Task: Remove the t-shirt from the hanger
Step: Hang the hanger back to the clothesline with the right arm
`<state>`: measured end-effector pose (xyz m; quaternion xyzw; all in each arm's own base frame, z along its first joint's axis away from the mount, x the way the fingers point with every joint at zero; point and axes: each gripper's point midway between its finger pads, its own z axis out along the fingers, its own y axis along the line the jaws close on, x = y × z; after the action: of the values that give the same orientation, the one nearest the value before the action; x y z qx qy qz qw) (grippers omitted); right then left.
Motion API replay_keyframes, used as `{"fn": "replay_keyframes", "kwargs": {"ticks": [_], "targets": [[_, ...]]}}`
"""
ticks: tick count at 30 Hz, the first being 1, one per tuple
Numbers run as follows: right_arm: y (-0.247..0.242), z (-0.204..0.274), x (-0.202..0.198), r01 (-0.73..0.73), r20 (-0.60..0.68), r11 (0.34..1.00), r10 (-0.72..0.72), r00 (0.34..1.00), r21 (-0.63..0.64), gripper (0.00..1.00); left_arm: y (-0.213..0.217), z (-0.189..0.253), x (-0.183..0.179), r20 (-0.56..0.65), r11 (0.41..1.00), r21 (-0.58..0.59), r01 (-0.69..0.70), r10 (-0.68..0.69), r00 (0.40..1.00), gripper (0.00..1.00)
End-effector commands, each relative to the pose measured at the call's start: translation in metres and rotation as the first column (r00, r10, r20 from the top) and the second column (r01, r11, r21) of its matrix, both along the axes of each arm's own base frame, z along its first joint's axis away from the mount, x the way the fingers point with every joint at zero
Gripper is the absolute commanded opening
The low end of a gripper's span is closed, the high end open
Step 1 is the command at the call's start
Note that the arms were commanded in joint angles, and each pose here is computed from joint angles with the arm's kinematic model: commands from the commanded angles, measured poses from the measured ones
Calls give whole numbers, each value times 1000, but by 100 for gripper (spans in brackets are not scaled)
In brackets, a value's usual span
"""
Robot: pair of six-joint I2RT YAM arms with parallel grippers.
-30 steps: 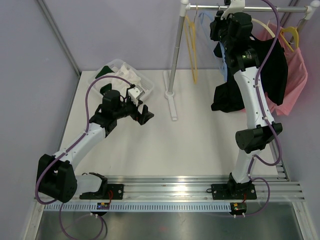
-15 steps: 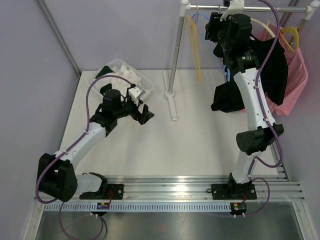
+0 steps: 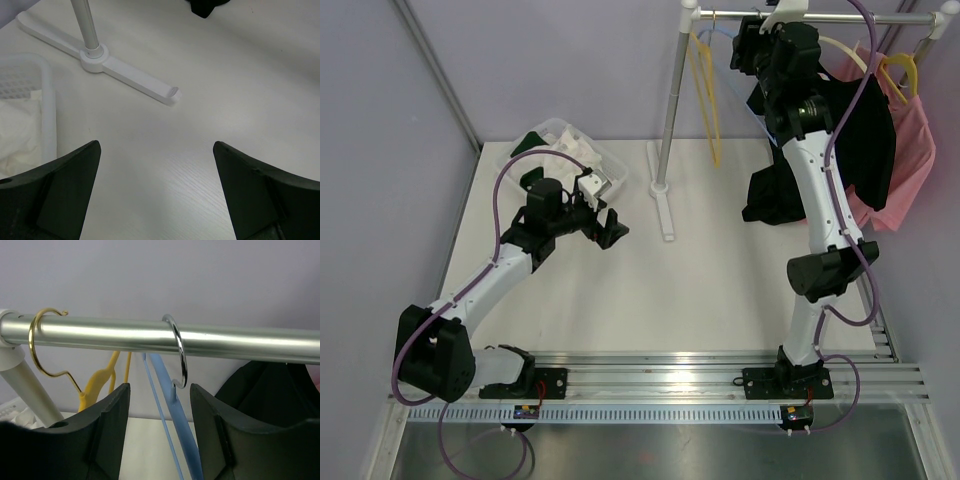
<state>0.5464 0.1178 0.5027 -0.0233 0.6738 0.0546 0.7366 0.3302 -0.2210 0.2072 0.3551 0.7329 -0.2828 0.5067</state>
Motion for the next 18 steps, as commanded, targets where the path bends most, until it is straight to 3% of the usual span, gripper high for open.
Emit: {"fn": "replay_keyframes", "kwargs": {"ticks": [1,18], "targets": [[6,21,4,-11,72,1000,11,997,-2,58,-8,25,5,69,999,-24,33,-32,997,99],[44,21,-6,-175,63,985,174,983,8,54,-10,24,4,68,999,-23,43,-41,997,99]]}}
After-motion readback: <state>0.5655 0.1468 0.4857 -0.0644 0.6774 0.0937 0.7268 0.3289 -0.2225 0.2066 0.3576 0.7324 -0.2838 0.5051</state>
